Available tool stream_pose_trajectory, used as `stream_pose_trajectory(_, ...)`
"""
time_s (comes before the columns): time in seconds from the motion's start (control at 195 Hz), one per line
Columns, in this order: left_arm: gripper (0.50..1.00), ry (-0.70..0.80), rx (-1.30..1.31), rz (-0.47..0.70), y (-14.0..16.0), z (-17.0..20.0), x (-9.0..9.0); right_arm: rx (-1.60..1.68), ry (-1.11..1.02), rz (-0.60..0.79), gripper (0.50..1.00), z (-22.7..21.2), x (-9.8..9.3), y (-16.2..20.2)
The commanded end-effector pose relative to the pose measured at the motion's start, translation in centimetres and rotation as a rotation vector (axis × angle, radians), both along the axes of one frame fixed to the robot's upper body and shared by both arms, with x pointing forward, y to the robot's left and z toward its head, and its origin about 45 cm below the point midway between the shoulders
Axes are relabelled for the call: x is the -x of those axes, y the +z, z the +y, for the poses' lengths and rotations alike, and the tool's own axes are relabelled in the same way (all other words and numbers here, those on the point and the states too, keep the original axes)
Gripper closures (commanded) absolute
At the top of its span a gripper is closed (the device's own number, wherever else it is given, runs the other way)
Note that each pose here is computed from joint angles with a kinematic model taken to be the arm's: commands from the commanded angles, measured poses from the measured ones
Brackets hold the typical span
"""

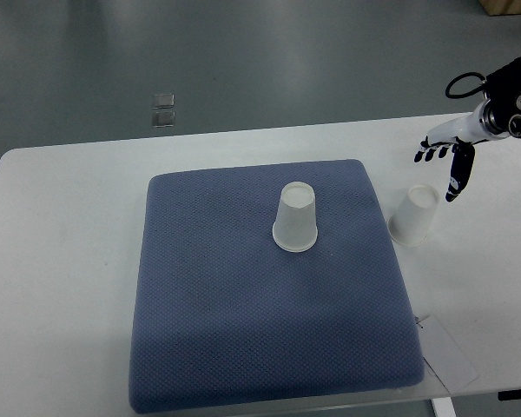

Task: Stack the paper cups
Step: 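Lower the right hand and close its fingers around the white cup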

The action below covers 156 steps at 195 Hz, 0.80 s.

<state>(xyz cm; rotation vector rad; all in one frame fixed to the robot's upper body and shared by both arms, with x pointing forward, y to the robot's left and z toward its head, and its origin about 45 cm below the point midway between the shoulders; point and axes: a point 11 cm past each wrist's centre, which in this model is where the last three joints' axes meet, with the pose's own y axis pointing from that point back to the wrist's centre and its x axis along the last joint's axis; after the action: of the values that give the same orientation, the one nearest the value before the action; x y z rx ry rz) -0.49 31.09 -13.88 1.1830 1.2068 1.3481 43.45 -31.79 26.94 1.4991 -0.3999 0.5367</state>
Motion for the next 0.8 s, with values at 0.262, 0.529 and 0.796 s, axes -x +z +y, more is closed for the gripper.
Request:
stream_pose_trajectory(0.262,0.500,0.000,0.000,0.000,0.0,0.0,0.0,-0.012,-0.028,0.000,0.576,-0.7,0.5,-2.3)
stream_pose_trajectory(0.529,0.500,0.000,0.000,0.000,0.0,0.0,0.0,-0.040,-0.017,0.005,0.574,0.9,0.4,-4.2)
stream_pose_trajectory(0.796,0.500,0.000,0.000,0.000,0.0,0.0,0.0,-0.036,-0.027,0.006,0.576,0.4,0.5,-4.7)
